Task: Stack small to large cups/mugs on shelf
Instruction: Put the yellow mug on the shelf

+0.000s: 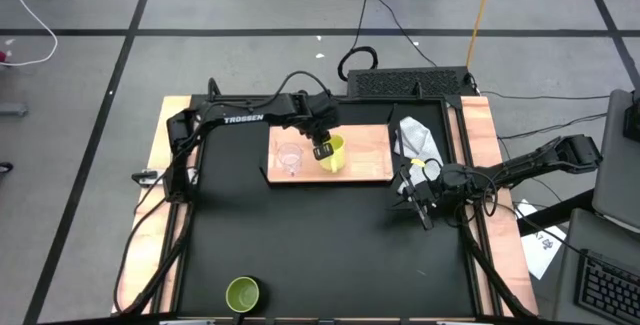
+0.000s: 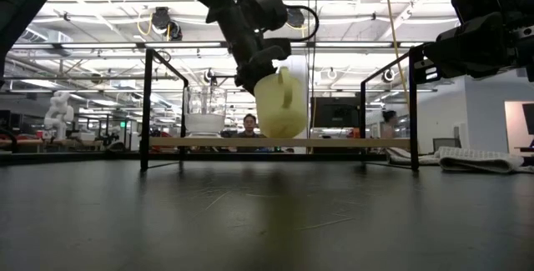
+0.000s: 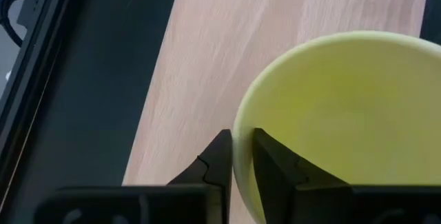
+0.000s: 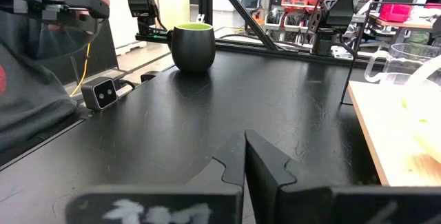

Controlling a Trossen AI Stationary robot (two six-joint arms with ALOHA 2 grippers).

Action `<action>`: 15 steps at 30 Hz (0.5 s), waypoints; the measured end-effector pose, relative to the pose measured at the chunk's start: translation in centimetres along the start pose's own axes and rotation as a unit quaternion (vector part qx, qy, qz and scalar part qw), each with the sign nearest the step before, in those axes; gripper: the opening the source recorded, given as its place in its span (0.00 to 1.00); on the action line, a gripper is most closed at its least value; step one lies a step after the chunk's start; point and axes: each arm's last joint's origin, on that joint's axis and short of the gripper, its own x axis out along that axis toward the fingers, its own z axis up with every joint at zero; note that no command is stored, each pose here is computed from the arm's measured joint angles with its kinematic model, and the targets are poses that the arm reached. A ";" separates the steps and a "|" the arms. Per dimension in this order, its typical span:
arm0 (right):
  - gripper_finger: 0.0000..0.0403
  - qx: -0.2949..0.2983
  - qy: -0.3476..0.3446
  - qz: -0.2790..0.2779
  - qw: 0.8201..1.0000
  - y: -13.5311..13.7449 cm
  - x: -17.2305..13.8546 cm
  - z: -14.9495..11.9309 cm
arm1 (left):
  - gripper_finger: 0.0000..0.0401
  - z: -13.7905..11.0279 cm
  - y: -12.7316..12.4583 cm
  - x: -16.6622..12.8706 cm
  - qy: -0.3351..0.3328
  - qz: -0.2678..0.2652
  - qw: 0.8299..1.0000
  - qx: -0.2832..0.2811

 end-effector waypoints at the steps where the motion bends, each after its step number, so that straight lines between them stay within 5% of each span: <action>1: 0.00 0.000 0.000 0.000 1.000 0.0 0.0 0.0 | 0.13 0.0 0.0 0.0 0.000 0.000 1.000 0.000; 15: 0.00 0.000 0.001 0.000 1.000 0.0 0.0 0.0 | 0.14 0.3 -2.4 -0.1 0.001 0.072 0.996 0.058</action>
